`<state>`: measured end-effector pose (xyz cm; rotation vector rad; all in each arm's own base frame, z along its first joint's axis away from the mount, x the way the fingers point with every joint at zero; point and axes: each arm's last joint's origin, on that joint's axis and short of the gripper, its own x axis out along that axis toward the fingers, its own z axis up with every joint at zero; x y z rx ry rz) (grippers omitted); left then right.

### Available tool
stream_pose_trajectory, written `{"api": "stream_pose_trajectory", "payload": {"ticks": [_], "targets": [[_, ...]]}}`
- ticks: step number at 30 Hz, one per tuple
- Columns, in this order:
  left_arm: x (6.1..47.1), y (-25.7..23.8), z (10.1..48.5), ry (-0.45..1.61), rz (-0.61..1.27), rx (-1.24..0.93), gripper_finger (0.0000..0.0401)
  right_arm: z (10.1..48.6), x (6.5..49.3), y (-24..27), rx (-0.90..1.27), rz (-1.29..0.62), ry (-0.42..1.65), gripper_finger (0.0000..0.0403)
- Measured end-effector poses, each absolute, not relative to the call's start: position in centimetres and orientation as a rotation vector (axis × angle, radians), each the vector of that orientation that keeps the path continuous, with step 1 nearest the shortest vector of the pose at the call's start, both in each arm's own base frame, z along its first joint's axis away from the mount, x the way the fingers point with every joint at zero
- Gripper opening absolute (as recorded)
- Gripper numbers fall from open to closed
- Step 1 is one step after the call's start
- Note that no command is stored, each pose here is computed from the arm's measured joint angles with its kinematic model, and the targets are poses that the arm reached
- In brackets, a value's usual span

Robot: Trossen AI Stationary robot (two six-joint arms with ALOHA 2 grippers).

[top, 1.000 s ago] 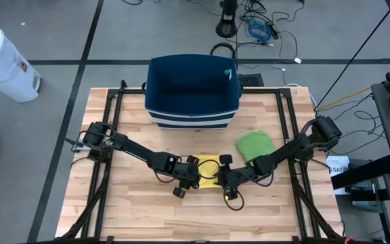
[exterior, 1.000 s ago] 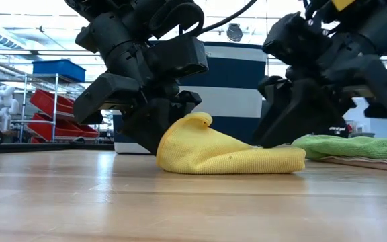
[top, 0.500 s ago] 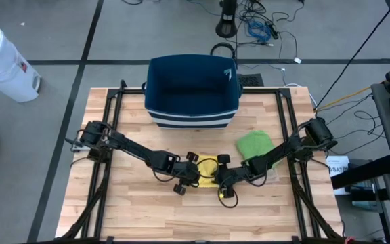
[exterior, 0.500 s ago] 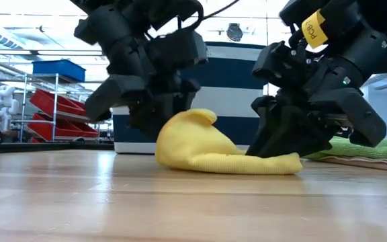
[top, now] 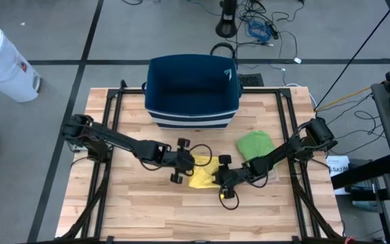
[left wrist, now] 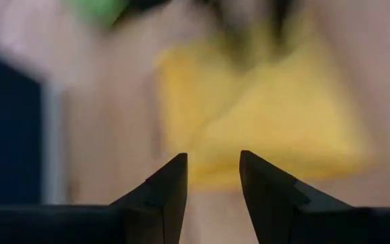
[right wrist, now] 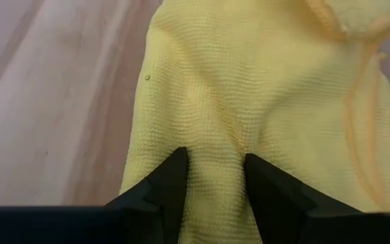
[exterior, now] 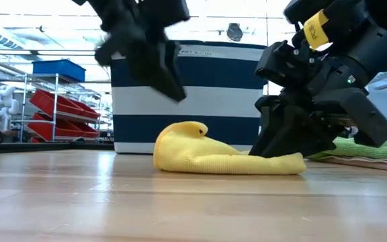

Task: Fold towel
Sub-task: Fold the yellow towel

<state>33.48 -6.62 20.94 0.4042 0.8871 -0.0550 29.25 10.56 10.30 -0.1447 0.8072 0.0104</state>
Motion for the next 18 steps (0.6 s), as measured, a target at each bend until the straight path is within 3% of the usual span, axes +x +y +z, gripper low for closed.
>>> {"api": "stream_pose_trajectory", "payload": {"ticks": [6, 18], "targets": [[34.8, -9.4, 21.8, 0.662, -0.370, 0.262, 0.0142, 10.4, 29.5, 10.2, -0.137, -0.010, 0.784, 0.0139], [36.9, -8.4, 17.2, 0.745, -0.340, 0.238, 0.0142, 10.5, 29.7, 10.2, -0.121, -0.019, 0.762, 0.0139]]}}
